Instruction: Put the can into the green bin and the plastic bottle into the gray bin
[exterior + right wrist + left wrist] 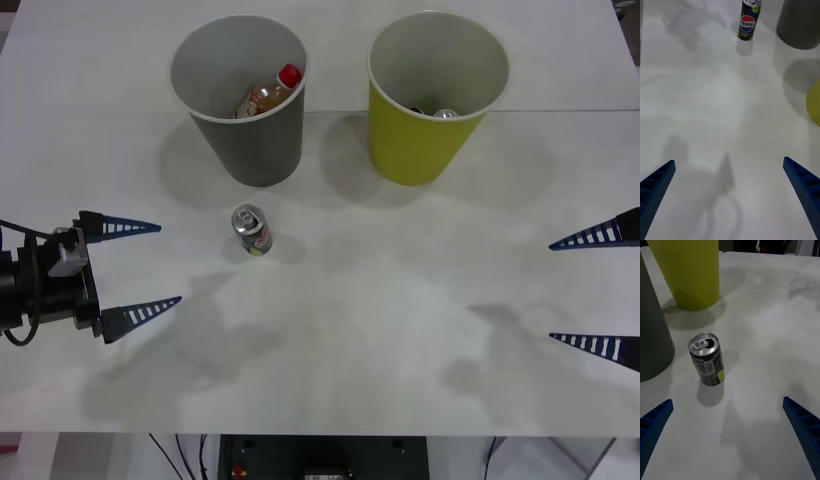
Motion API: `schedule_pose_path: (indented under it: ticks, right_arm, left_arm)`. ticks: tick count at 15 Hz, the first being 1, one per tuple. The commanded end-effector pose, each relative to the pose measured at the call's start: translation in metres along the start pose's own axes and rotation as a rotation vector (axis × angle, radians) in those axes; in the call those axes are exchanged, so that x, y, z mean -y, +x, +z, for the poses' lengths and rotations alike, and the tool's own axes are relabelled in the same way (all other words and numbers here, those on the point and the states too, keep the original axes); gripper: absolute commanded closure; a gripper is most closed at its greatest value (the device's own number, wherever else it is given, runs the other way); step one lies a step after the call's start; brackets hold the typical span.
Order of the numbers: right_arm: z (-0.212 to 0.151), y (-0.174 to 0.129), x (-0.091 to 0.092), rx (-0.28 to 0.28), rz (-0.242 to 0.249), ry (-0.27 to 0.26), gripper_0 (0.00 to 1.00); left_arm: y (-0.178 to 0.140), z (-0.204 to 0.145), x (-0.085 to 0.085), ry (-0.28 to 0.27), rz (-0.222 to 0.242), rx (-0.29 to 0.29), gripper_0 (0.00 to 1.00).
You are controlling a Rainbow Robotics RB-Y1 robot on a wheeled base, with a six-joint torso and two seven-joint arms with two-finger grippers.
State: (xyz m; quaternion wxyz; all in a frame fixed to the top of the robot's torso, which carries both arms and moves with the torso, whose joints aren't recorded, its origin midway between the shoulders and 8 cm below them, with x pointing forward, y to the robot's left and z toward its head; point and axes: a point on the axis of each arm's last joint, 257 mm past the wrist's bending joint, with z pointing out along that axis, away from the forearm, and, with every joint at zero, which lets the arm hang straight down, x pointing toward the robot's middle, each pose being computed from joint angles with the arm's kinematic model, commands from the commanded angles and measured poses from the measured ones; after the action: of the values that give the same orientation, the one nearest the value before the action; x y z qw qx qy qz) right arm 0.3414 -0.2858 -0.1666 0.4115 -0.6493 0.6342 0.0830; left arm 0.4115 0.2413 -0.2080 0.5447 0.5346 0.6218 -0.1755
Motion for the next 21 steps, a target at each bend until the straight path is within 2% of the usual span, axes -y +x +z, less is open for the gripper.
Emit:
schedule_pose_path:
  ticks: [1,5,7,13,21]
  right_arm:
    - [0.000,0.000,0.000,0.000,0.000,0.000,0.00]
    - [0.000,0.000,0.000,0.000,0.000,0.000,0.00]
    - [0.000,0.000,0.000,0.000,0.000,0.000,0.00]
    - [0.000,0.000,0.000,0.000,0.000,0.000,0.00]
    - [0.000,0.000,0.000,0.000,0.000,0.000,0.00]
  left_arm:
    - [0.012,0.015,-0.004,-0.012,0.008,0.026,0.00]
    - [0.027,0.034,-0.020,-0.044,0.021,0.057,0.00]
    - [0.033,0.044,-0.023,-0.067,0.013,0.077,0.00]
    - [0.032,0.071,-0.022,-0.118,-0.033,0.154,0.00]
    - [0.022,0.106,-0.025,-0.171,-0.082,0.195,0.00]
